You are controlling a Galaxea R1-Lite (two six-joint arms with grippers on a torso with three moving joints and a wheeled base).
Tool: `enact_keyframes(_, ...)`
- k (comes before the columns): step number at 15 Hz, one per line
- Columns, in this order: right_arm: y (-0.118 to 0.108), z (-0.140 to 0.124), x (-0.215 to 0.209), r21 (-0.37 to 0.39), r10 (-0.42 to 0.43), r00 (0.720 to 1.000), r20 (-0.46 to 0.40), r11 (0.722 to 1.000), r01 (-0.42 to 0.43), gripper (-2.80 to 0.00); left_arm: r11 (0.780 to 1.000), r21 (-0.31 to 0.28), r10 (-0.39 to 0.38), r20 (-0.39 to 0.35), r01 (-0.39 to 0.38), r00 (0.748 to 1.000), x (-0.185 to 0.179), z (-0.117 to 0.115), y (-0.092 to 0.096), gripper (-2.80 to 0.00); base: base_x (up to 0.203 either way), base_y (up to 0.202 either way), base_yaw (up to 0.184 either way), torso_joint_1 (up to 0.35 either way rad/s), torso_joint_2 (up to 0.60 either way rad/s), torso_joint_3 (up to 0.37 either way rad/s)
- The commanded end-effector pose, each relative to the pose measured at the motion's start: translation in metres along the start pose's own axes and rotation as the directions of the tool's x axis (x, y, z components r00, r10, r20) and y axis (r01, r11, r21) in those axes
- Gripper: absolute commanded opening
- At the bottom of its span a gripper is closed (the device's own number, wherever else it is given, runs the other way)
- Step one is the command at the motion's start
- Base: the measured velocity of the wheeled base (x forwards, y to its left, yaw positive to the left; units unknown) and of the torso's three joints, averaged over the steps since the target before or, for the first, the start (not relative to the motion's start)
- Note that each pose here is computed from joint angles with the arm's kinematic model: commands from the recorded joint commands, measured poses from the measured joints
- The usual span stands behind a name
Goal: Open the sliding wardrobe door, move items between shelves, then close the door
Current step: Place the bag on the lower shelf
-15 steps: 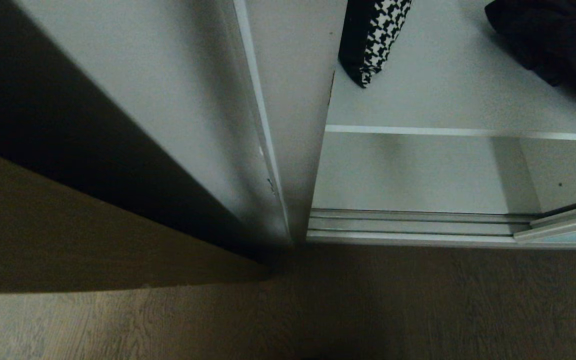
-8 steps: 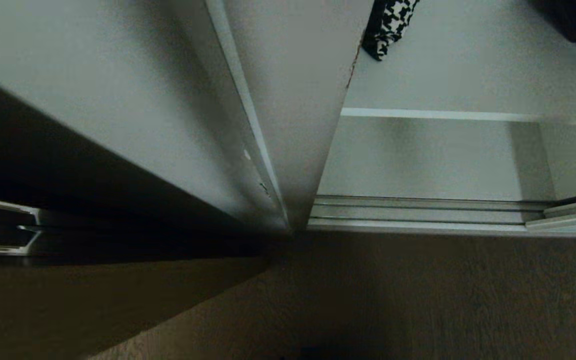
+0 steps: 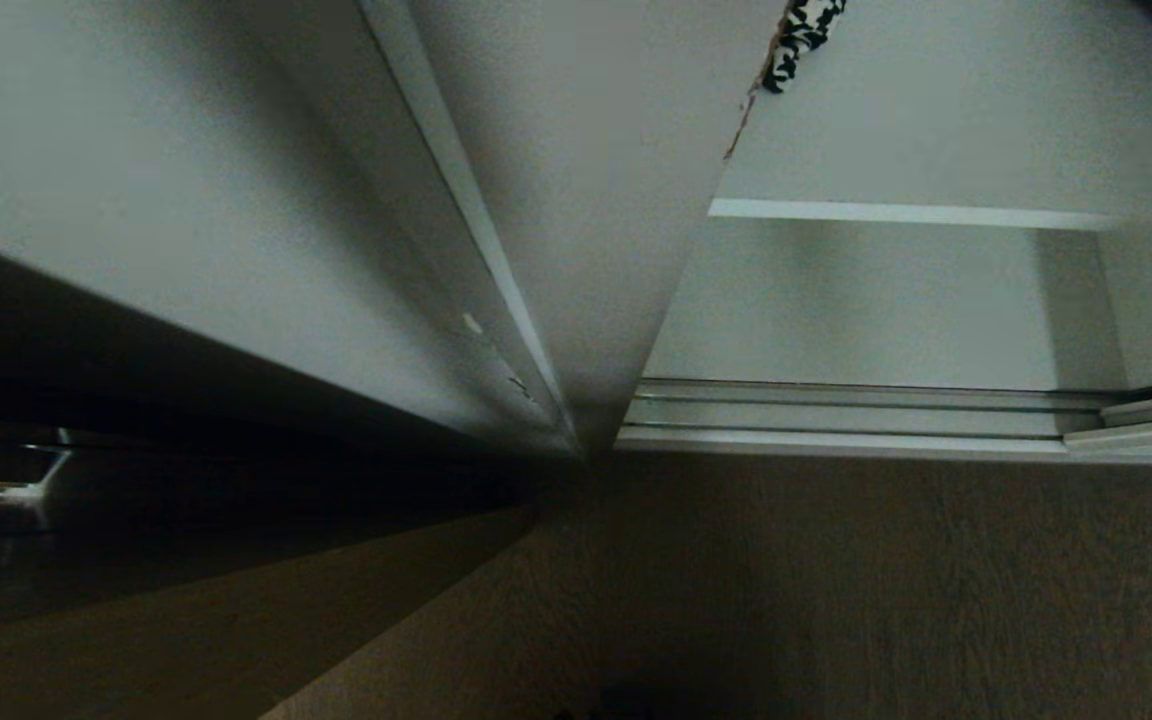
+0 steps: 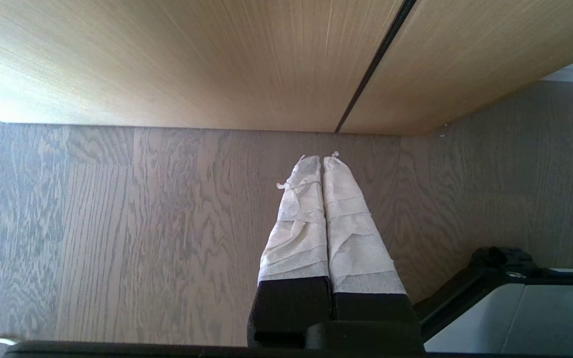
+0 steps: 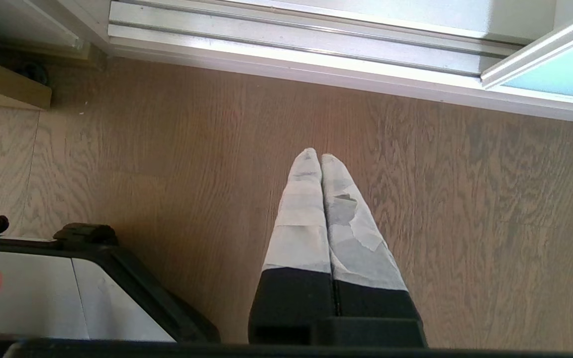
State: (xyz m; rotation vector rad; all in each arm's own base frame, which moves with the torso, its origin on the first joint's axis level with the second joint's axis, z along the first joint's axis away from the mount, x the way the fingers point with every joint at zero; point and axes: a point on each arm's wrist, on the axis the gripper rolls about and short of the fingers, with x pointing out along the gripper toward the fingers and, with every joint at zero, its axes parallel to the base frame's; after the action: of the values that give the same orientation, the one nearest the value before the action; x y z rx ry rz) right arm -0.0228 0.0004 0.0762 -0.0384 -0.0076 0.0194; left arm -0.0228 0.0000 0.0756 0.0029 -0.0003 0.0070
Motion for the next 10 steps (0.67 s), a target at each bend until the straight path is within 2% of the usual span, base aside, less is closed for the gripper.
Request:
enact_keyframes(1,0.0000,0.0000,-0.0001,0.000,0.000,1.000,0.002,1.000,0.000,-2.80,1.000,0.000,0.001,-0.002,-0.001,1.000,0.0001,-0.0001,0.0000,-2.80,0.000,0.000,0.000,0.000,0.00,0.000)
enact_keyframes(10,-0.0001,-0.0002,-0.0002,-0.013,-0.003,1.000,0.002,1.000,0.003,-2.80,1.000,0.000,0.001,-0.002,-0.001,1.000,0.0001,-0.0001,0.0000,-2.80,0.000,0.000,0.000,0.000,0.00,0.000)
